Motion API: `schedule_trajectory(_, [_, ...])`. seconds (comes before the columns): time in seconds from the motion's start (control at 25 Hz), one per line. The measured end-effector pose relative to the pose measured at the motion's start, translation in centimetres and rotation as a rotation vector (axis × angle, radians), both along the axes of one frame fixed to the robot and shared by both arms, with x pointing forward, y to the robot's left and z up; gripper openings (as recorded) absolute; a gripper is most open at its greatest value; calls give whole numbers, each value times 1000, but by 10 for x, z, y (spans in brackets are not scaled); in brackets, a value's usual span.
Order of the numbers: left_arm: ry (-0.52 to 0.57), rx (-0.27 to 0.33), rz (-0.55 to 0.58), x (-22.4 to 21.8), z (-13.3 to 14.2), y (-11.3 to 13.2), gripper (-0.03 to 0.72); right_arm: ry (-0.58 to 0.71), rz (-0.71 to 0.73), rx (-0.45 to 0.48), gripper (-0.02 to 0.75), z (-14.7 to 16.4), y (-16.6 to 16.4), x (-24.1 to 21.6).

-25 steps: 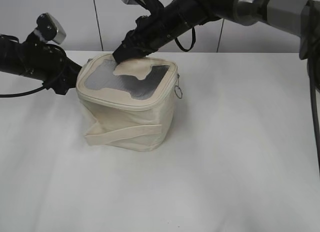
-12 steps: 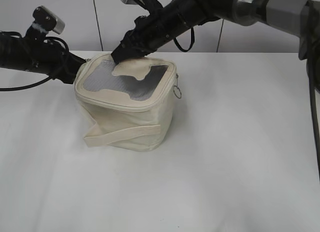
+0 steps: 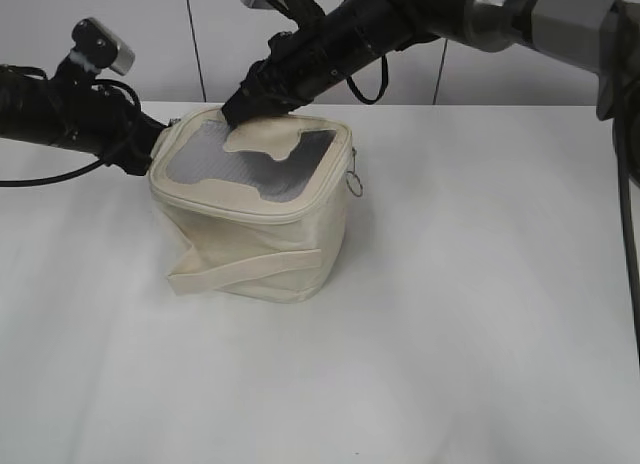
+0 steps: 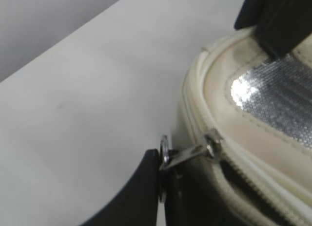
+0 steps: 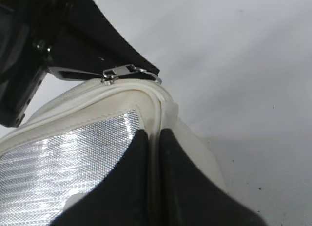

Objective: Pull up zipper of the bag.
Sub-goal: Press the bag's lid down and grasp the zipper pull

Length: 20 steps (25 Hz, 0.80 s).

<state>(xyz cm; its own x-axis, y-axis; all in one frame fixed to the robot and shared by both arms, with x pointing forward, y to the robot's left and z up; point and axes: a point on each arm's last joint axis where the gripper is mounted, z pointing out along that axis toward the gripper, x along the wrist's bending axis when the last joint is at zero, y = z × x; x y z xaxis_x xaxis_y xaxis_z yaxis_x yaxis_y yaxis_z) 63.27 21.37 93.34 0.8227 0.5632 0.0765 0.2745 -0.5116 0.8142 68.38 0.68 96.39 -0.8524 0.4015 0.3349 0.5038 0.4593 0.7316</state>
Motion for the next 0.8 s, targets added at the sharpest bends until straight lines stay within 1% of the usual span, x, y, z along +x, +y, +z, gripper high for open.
schedule_trajectory(0.08, [24, 18, -3, -1, -2, 0, 0, 0, 0, 0, 41, 0, 0, 0])
schedule_trajectory(0.24, [113, 34, 24, -5, -5, 3, -3, 9, -7, 2, 41, 0, 0, 0])
schedule_trajectory(0.32, [141, 44, 39, -8, -1, 4, -3, 18, -13, 4, 41, 0, 1, 0])
schedule_trajectory(0.48, [144, 81, 69, -21, 12, 9, -3, 39, -3, 8, 41, 0, 1, -2])
schedule_trajectory(0.72, [130, 116, 144, -64, 26, 18, -3, 77, 36, 22, 41, 1, 6, -9])
schedule_trajectory(0.8, [138, 128, 148, -81, 27, 21, -3, 90, 32, 23, 41, 1, 7, -10])
